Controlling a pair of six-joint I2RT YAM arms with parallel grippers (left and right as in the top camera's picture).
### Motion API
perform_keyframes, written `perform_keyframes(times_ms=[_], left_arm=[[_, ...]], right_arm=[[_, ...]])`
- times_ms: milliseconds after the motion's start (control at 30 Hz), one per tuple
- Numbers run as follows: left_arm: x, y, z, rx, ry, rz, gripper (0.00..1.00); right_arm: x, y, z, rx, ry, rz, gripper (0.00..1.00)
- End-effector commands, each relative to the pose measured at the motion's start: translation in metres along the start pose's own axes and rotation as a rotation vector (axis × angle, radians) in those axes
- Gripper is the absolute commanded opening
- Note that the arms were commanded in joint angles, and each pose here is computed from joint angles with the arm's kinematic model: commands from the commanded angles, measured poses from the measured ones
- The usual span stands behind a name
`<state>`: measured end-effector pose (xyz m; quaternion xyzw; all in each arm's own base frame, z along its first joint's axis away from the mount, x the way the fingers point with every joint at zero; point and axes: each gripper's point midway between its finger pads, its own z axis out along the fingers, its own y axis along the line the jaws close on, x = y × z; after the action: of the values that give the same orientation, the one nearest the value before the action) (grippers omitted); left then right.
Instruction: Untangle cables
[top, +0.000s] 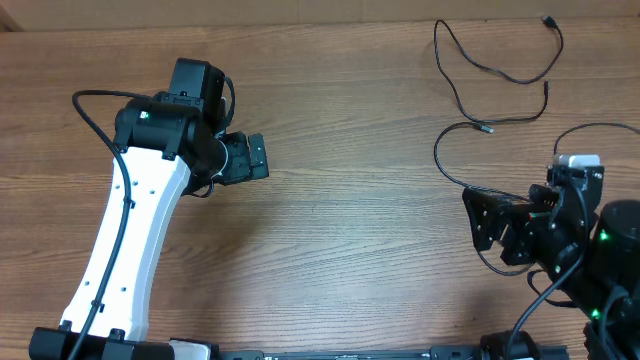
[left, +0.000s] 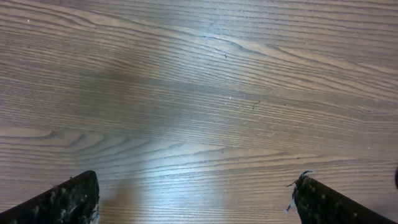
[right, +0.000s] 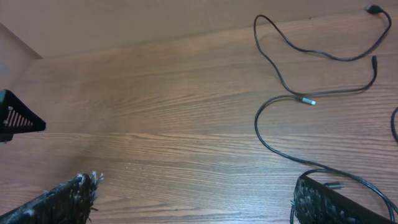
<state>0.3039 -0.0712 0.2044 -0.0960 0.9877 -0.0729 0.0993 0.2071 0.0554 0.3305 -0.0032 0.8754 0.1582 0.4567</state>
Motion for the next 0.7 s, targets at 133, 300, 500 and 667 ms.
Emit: perform_keyframes(times_ms=[133, 300, 500, 667], left_arm=[[0.000, 0.000, -0.001, -0.007, -0.007, -0.004, 1.00], [0.000, 0.000, -0.001, -0.007, -0.007, -0.004, 1.00], [0.000, 0.000, -0.001, -0.007, -0.007, -0.004, 0.99], [0.000, 0.000, -0.001, -0.007, -0.007, -0.004, 1.00]], right_arm=[[-0.004, 0.005, -0.022, -0.018, -0.079, -0.015, 1.00], [-0.004, 0.009, -0.039, -0.029, -0.137, -0.027, 1.00], [-0.003, 0.012, -0.057, -0.042, -0.196, -0.040, 1.00], [-0.001, 0.015, -0.074, -0.053, -0.254, -0.052, 1.00]])
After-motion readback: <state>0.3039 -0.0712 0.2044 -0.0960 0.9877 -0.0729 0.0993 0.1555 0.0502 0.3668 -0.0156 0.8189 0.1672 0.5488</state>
